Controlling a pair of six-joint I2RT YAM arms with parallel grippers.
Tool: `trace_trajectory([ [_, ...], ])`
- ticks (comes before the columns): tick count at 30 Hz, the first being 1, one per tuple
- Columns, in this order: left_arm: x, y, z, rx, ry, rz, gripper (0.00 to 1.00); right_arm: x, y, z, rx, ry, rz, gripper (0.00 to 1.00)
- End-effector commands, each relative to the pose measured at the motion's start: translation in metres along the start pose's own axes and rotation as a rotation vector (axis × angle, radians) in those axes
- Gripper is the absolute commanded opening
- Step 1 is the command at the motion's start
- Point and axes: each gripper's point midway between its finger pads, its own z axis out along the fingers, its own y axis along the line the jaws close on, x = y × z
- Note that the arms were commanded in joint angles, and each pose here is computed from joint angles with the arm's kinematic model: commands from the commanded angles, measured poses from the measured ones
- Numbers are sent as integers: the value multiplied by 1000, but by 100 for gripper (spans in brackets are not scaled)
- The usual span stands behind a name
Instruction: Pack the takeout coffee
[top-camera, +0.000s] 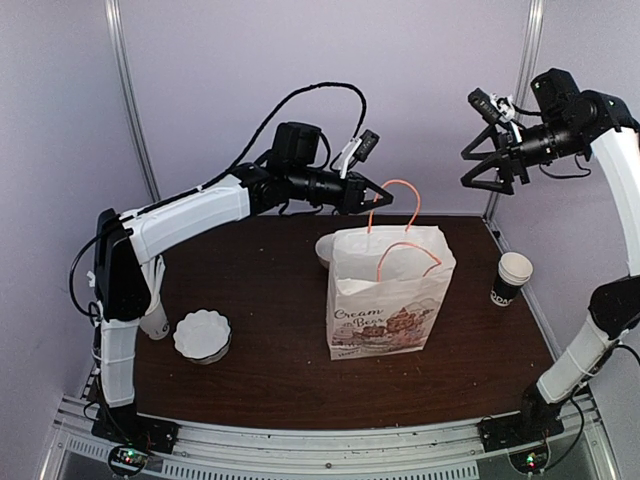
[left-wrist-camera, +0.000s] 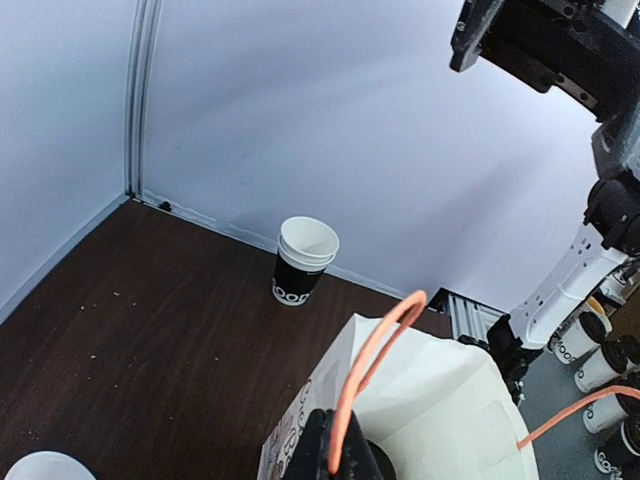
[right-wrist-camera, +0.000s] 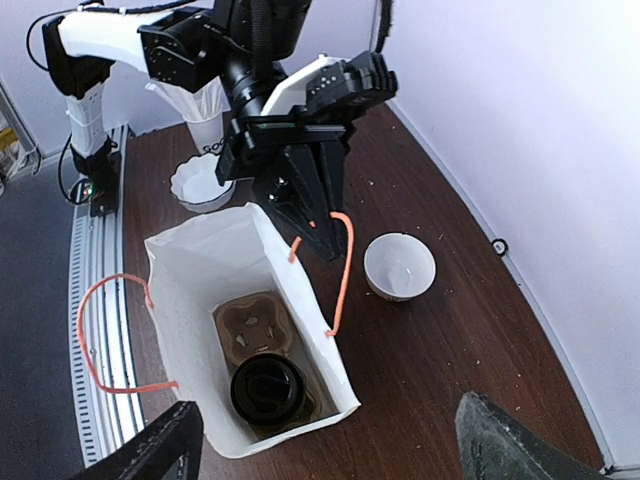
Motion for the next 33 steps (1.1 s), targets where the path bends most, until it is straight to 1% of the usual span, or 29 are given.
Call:
trace_trajectory([
  [1, -31, -39, -5, 96, -68, 89, 0, 2, -4, -13, 10, -64, 67, 90],
  [4, -27, -65, -8, 134, -40, 114, 0, 10, -9, -13, 41, -54, 81, 90],
  [7, -12, -92, -11, 156, 5, 145, 0, 20, -13, -9, 58, -36, 98, 90],
  [11, 10, -125, -18, 144, 56, 210, 0, 29, -14, -5, 60, -29, 117, 90],
  [15, 31, -147, -28, 126, 86, 253, 0, 33, -13, 0, 51, -38, 135, 90],
  [20, 69, -158, -32, 133, 133, 270, 0, 41, -11, 5, 43, -43, 156, 90],
  [24, 90, -166, -32, 164, 164, 271, 0, 46, -7, 7, 34, -37, 164, 90],
  [28, 96, -179, -30, 188, 157, 288, 0, 50, -3, 7, 31, -31, 165, 90],
  [33, 91, -176, -27, 155, 149, 293, 0, 52, 4, 5, 31, -37, 166, 90],
])
